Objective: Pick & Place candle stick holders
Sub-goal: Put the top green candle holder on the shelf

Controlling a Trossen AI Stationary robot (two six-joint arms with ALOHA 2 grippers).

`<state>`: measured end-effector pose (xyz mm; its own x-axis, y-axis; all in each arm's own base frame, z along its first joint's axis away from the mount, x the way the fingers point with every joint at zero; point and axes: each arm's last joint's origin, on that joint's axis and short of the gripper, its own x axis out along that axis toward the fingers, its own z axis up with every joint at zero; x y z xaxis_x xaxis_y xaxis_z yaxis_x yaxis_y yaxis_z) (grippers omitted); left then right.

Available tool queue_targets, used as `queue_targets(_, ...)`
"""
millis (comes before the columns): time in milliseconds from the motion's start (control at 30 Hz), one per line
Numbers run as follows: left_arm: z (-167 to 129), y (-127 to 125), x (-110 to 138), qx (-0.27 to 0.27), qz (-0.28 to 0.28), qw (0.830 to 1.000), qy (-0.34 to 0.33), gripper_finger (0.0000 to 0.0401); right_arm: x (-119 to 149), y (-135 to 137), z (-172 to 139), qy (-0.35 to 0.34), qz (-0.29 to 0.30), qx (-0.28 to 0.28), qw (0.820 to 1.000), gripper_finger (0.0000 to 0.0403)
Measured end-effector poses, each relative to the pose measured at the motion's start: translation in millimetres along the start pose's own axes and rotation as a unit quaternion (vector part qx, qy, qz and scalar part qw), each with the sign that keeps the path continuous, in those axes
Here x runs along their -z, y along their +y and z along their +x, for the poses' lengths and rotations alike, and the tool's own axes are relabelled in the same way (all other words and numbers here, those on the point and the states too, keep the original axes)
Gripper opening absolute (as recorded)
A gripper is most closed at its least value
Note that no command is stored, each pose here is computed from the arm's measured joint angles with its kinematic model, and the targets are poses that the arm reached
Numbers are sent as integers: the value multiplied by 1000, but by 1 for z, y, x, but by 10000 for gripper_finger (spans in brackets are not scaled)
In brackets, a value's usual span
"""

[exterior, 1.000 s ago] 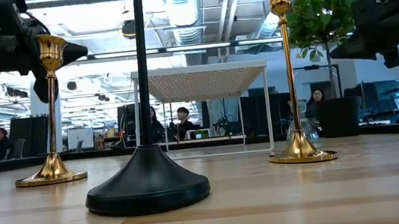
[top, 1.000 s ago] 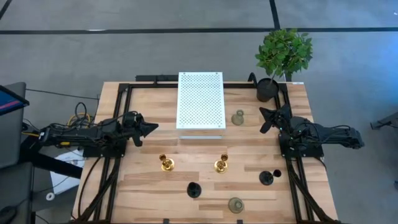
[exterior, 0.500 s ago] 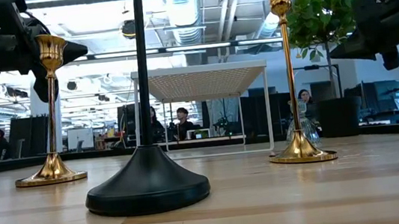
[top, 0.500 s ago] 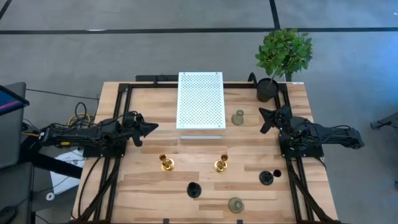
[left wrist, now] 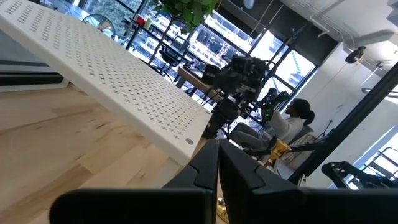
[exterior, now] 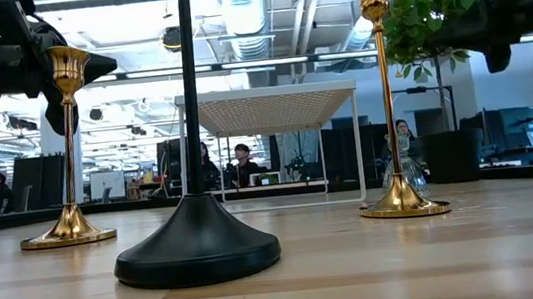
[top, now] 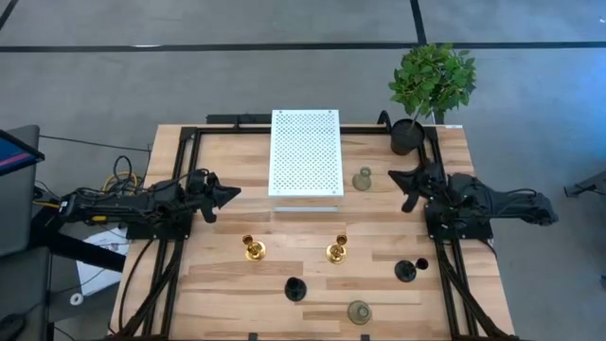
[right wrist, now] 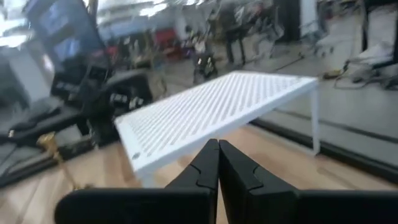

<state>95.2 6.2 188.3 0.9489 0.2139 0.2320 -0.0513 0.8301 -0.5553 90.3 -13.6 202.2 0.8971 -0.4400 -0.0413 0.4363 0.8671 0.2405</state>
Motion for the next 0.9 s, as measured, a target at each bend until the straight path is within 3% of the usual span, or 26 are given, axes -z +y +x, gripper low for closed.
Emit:
queue_targets(367, 0, -3, -6, 10, -3, 1000, -22, 4, -17, 22, 28, 143, -55, -14, 988, 0)
queue_targets(667, 27, -31, -39, -6, 125, 992, 11, 3, -36, 34, 42, 209, -87, 2, 974, 0)
queue_targets(900, 70, -40, -36, -41, 200, 973, 107, 3, -27, 29, 37, 262, -78, 26, 962, 0)
